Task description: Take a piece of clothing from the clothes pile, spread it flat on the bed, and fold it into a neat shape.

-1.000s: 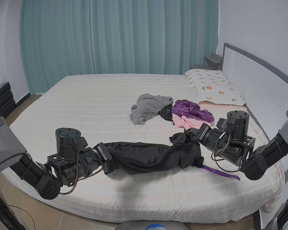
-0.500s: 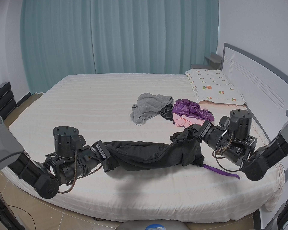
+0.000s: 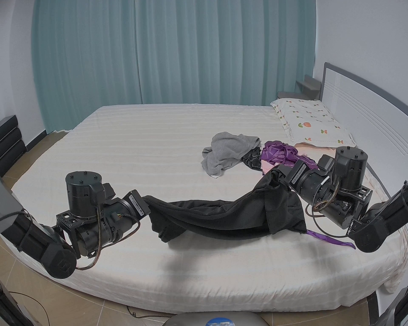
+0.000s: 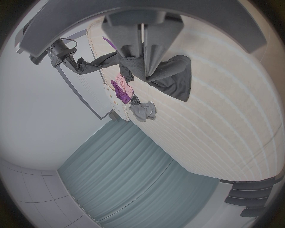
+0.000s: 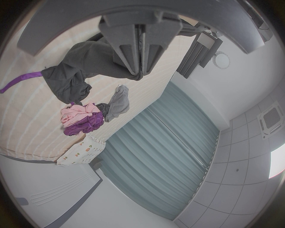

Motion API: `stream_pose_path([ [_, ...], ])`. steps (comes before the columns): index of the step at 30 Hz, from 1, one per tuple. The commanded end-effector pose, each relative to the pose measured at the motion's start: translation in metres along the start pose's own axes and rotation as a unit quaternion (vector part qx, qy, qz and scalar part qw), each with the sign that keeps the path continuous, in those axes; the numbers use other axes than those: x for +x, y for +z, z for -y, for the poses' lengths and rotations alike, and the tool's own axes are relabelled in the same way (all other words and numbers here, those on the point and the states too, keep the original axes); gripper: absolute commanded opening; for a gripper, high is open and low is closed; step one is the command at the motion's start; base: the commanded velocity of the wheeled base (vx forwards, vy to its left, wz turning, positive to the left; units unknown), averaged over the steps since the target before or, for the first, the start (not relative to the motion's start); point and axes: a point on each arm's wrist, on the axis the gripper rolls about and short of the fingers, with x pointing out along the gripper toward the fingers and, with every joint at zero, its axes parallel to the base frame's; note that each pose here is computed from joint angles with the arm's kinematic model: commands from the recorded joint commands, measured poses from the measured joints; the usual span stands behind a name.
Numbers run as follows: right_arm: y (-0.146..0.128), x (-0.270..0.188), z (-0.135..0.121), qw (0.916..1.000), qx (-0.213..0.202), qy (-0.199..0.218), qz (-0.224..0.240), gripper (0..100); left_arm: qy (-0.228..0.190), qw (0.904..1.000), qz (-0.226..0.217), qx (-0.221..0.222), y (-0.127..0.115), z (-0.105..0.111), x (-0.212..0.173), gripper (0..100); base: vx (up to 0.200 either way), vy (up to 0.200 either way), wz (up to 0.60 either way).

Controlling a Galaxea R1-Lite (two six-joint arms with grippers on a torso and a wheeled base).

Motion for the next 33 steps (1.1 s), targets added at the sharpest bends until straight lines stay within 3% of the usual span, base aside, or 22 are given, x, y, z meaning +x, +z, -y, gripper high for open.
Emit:
stream_pose_path([
  [1,0.006,-0.005,-0.003,0.9999,0.002,0.006,0.009,0,-0.005,1.0,0.007,0.0,0.003,0.002,-0.003,0,0.0,0.2,0.0],
  [33,0.017,-0.013,-0.019,0.9976,-0.016,0.051,0.044,0,-0.017,0.9989,0.043,-0.004,0.02,0.005,-0.014,0,0.0,0.2,0.0],
])
